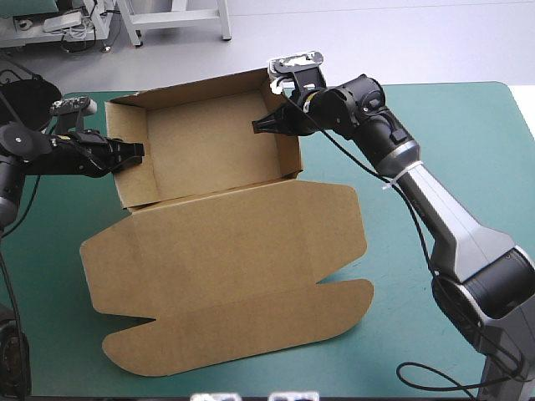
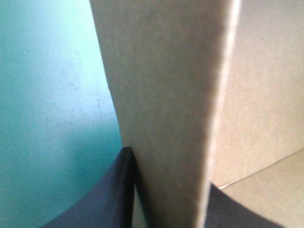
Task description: Fold the box
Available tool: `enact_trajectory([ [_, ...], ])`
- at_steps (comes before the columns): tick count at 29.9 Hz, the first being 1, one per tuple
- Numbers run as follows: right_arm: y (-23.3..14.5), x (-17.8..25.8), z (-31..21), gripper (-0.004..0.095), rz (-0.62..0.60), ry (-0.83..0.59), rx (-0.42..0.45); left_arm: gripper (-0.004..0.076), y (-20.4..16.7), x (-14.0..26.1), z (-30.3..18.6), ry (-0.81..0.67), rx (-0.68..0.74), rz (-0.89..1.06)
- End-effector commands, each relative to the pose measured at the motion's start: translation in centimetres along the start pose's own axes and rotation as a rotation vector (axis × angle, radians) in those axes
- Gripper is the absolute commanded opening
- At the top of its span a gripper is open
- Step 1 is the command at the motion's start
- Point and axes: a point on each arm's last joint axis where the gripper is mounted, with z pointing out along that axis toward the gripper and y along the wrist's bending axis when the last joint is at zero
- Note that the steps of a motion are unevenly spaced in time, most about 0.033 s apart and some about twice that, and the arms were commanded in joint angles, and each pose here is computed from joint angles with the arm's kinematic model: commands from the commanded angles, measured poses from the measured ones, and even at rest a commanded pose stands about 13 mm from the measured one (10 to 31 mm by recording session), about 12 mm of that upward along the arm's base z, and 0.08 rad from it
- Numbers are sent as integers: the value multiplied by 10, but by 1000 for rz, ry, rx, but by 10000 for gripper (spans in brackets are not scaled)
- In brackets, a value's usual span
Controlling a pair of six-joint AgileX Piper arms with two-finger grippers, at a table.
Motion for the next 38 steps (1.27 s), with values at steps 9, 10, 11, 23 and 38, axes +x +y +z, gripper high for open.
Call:
enact_trajectory([
  [9, -2, 4, -20, -14, -12, 95, 13, -9, -60, -1, 0, -23, 90, 85],
  [10, -2, 9, -15, -14, -14, 133, 20, -9, -66, 1, 5, -10, 67, 97],
  [11, -2, 14, -13, -14, -18, 172, 26, -9, -70, 3, 9, 1, 49, 106],
  [23, -5, 67, 20, -17, 11, 476, 31, -9, -102, 26, 69, 209, 35, 100],
  [38, -3, 108, 51, -17, 124, 602, -35, -8, -92, 49, 125, 436, -64, 35],
])
